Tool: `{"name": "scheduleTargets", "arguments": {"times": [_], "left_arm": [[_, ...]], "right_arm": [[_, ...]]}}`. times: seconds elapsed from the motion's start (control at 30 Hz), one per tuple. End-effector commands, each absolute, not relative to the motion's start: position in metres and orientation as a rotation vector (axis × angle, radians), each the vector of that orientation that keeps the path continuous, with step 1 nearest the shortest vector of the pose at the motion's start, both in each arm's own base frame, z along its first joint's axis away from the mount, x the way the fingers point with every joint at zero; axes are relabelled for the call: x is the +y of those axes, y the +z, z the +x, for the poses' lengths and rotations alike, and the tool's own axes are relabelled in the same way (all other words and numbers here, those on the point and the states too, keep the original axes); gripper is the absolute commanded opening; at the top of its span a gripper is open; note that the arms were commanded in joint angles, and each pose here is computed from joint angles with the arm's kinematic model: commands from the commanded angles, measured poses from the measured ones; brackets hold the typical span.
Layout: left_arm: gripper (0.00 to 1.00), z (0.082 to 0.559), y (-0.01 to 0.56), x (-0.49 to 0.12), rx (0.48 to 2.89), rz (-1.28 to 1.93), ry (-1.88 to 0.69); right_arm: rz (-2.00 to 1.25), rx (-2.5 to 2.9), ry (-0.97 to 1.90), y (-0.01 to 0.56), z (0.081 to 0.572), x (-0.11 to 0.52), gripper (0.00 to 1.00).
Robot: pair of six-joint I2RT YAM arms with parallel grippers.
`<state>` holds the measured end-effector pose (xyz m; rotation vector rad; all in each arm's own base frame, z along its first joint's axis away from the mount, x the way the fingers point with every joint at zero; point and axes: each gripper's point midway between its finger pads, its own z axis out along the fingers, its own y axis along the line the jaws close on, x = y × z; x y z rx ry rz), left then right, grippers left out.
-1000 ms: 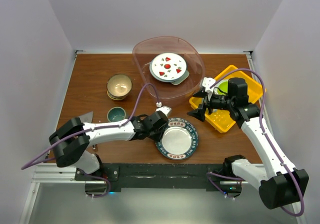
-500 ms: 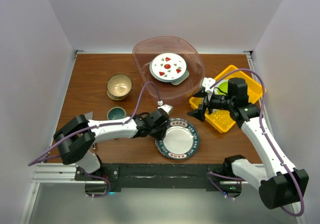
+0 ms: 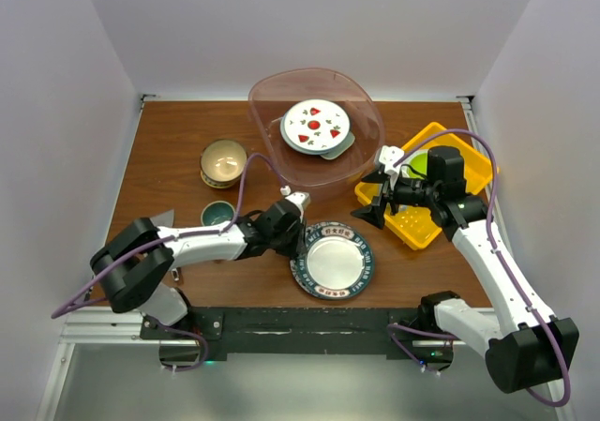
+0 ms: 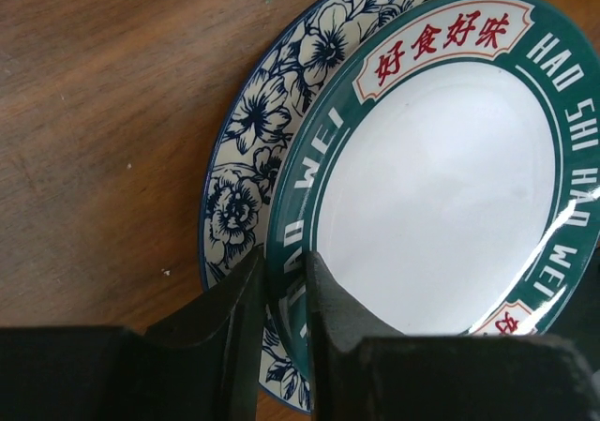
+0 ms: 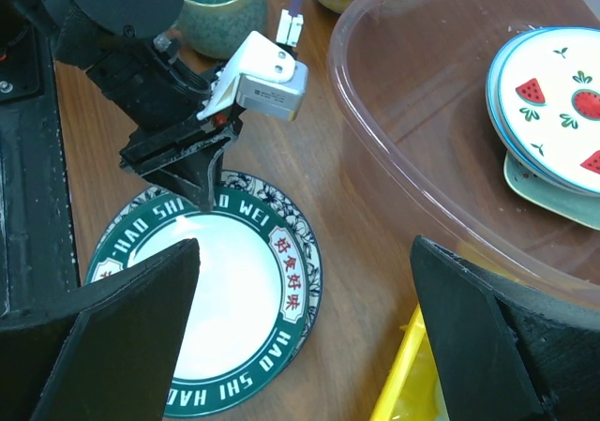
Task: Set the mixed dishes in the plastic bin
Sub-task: Pick up the plate at the center of the board.
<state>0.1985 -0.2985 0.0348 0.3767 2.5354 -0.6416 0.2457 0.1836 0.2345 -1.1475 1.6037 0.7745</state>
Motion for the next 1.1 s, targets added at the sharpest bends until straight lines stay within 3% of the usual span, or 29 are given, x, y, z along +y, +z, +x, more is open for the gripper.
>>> {"name": "scheduleTargets", "arguments": {"times": [0.0,0.53,1.07], "left_arm": [[0.0,0.202,0.053,-0.304,2.465,0.346,-0.743],[0.0,0.215,0.131,-0.288,2.179,0.252,-0.958],[0.0,0.217,0.154,-0.263,2.104,0.193,-0.966]], "right_arm": [[-1.162,1.573,0.759,0.24,0.245,0.183,0.98],[-1.167,1.575,0.769,0.237,0.244,0.184,0.98],[-1.166,1.589,0.793,0.233,0.244,0.185,0.98]]}}
